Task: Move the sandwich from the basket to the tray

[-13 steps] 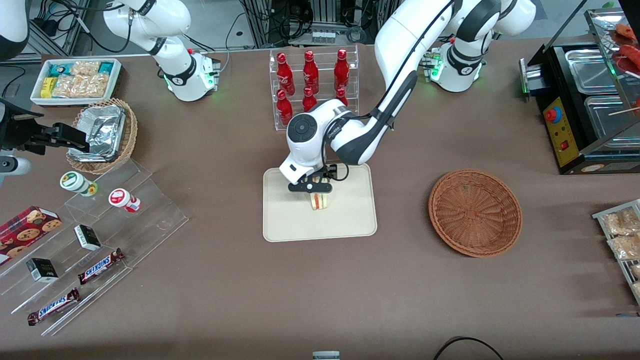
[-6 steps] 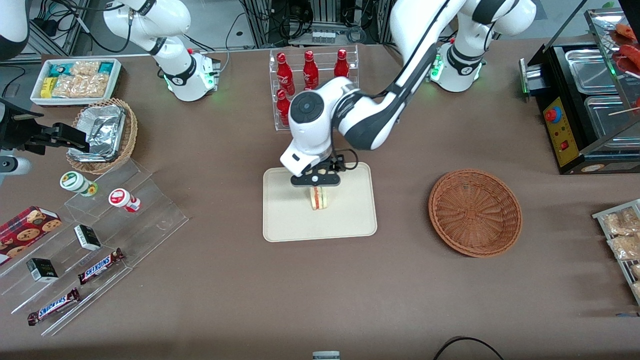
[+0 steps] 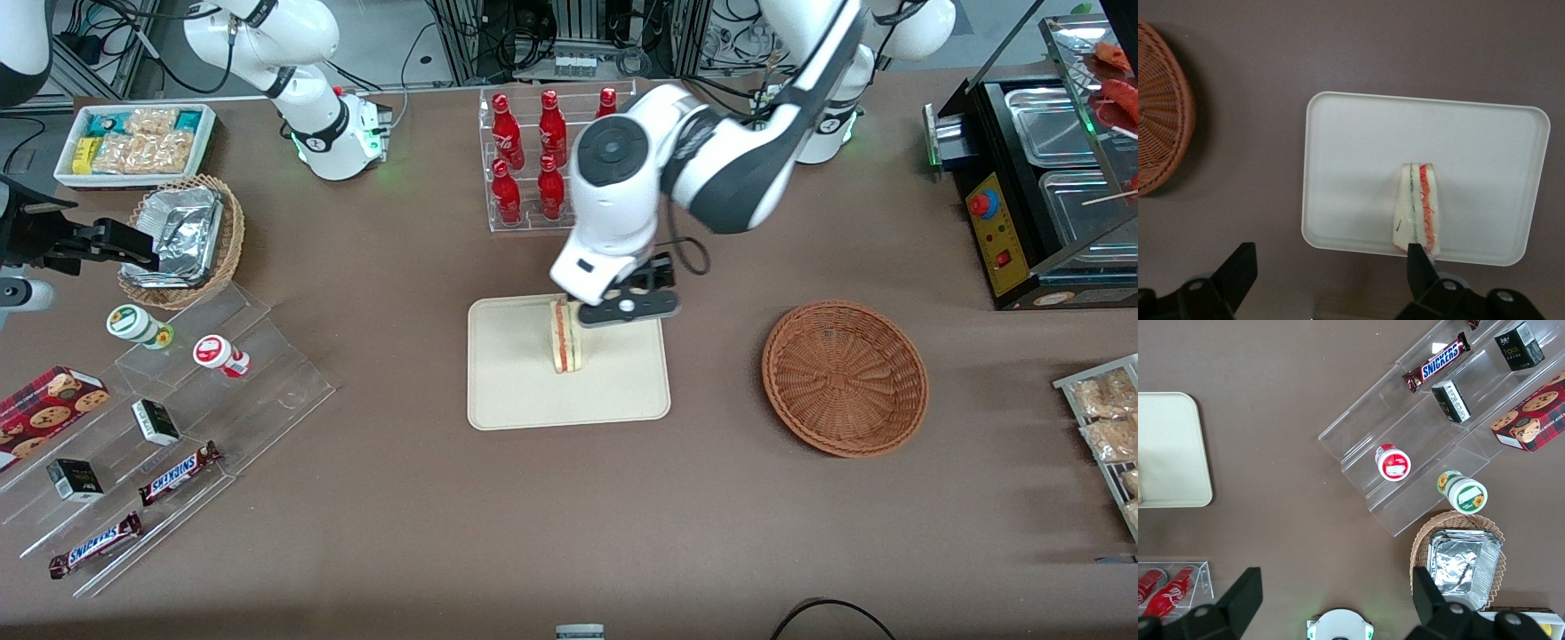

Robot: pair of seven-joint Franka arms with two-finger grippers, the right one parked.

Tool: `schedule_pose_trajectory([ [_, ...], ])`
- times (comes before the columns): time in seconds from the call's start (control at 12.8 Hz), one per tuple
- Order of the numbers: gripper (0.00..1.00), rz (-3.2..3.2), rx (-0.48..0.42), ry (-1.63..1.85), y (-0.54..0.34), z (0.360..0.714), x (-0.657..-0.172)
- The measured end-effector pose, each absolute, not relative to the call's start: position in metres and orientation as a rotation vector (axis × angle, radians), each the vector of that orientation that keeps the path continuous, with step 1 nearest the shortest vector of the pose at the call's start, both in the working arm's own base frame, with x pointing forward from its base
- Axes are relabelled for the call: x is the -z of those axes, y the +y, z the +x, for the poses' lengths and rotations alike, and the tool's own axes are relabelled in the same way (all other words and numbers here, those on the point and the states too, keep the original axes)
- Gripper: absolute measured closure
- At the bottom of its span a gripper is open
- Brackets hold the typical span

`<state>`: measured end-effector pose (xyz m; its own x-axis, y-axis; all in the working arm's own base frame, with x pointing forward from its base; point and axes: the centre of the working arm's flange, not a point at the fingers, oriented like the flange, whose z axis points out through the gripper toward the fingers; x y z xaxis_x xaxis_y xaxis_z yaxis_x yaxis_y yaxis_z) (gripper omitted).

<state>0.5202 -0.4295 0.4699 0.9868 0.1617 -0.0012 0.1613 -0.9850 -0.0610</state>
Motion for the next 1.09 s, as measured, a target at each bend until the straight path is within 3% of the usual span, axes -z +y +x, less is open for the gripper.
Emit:
schedule_pose_trajectory([
  [0.31, 0.00, -3.068, 0.015, -0.302, -0.340, 0.538, -0.510],
  [0.7, 0.00, -3.088, 0.022, -0.260, -0.242, 0.536, -0.544],
  [1.09, 0.00, -3.134, -0.048, -0.168, -0.131, 0.537, -0.585],
])
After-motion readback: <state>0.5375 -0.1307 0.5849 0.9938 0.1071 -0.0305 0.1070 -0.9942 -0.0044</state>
